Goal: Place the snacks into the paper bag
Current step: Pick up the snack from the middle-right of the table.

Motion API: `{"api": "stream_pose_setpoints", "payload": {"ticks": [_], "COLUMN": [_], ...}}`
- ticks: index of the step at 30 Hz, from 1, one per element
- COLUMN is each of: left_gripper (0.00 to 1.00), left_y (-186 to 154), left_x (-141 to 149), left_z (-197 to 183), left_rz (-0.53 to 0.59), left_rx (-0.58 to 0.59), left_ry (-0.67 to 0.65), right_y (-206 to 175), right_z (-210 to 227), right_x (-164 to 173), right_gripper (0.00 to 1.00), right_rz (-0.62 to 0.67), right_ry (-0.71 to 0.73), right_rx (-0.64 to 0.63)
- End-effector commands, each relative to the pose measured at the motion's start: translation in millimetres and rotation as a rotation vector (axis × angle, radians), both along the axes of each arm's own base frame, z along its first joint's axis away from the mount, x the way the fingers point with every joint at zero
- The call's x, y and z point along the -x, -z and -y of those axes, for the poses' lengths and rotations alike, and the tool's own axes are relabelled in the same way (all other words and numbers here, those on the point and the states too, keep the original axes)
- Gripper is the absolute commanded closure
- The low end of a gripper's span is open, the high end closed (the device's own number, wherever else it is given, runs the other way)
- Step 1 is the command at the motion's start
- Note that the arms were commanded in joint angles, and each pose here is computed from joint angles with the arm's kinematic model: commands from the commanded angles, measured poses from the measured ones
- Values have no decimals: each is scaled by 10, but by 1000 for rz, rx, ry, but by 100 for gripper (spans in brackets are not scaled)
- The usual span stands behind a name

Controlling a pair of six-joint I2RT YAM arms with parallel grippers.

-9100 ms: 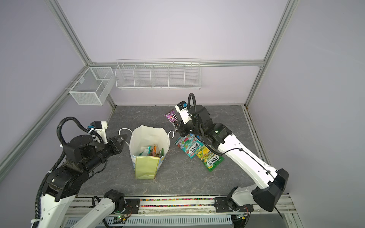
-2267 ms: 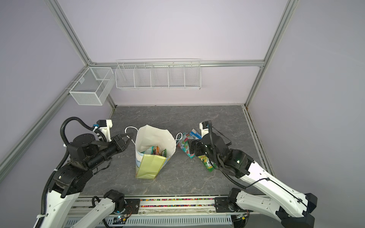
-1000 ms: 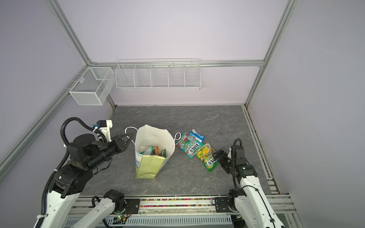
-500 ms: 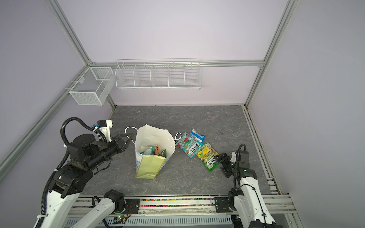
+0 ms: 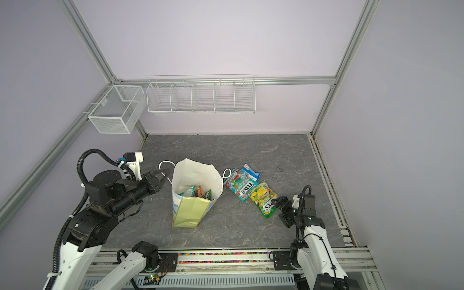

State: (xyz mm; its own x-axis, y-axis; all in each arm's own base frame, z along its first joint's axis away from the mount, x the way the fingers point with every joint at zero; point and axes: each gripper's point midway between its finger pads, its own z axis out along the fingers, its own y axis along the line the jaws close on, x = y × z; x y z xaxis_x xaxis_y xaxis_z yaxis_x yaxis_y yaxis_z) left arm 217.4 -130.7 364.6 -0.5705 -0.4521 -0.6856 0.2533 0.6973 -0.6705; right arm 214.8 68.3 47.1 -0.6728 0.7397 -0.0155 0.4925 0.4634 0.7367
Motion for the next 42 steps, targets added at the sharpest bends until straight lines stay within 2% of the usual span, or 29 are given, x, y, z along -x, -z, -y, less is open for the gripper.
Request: {"api": "stream_pose_setpoints", "payload": {"ticks": [1,9,14,26,39,42], "left_gripper": [100,100,100,100,100,100], "left_y": [-122,-128,-121,-139,-169,-177], "left_x": [-17,-11,-6,-4,-3,-6], "left_z": [8,7,1,10,7,9], "left_rz": [45,47,46,50,54,54], "left_rx": [33,37,35,43,45,45], "left_ry": [0,0,-3,1,0,0], "right_y": [121,244,376,395,359,344], "right_z": [1,-51,-53,12,52,50], "right_x": [29,7,36,10,-6,-13], "right_gripper": [5,0,8,43,91,94], "right_rz": [-18,-30,-64,-74,-43,-37], "right_ry": [7,-17,-15,-4,-32,-52], "right_rx": [-10,-41,-46,-2,56,77]}}
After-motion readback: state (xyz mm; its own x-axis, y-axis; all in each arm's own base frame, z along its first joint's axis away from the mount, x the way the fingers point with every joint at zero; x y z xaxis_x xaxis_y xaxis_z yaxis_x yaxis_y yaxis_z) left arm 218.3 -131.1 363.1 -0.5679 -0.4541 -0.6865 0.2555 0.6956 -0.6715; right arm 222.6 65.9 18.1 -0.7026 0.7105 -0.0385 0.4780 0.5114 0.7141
